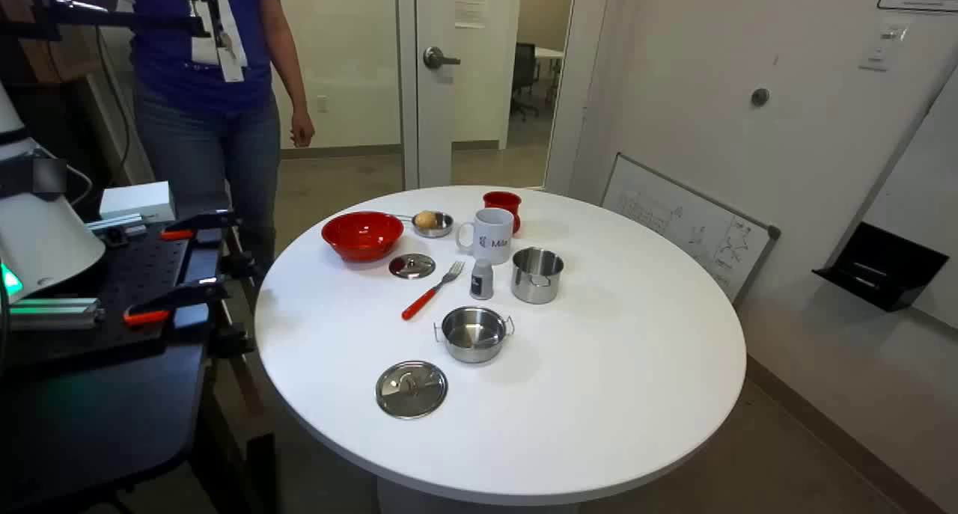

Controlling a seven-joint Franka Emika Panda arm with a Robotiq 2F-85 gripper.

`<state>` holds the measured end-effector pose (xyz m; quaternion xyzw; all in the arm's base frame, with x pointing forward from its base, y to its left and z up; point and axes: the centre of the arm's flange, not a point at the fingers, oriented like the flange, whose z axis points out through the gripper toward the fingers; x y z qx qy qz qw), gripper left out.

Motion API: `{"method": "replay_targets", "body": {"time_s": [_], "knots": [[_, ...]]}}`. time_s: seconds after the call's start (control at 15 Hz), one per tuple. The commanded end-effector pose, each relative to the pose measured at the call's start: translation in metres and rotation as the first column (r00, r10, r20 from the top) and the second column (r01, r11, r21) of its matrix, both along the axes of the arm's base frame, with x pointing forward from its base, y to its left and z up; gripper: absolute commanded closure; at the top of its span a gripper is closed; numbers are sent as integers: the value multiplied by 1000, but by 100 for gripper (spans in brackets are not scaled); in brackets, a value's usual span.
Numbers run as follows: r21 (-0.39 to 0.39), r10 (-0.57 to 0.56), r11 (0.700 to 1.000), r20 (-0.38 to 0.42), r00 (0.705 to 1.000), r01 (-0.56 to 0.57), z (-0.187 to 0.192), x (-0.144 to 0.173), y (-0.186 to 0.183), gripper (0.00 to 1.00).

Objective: Put the left lid on the silver pot closest to you

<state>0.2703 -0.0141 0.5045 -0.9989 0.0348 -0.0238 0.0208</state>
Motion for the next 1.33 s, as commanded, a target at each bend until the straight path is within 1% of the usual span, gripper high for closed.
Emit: {"method": "replay_targets", "body": {"time_s": [0.0, 0.2, 0.27, 0.4, 0.67, 0.73, 0.93, 1.07, 1.27], "knots": [[0, 0, 1000, 0, 1000, 0, 0, 0, 0, 0], [0, 0, 1000, 0, 1000, 0, 0, 0, 0, 0], [-5, -3, 1000, -4, 1000, 3, -2, 5, -1, 0], [-11, -19, 1000, 4, 1000, 19, -7, 16, -3, 0], [-51, -70, 996, 19, 997, 71, -25, 47, -7, 0], [-75, -95, 993, 17, 995, 96, -34, 58, -10, 0], [-112, -173, 978, 21, 985, 174, -61, 79, -20, 0], [-121, -207, 971, -3, 978, 205, -82, 94, -25, 0], [-147, -210, 969, -64, 976, 199, -115, 115, -24, 0]]}}
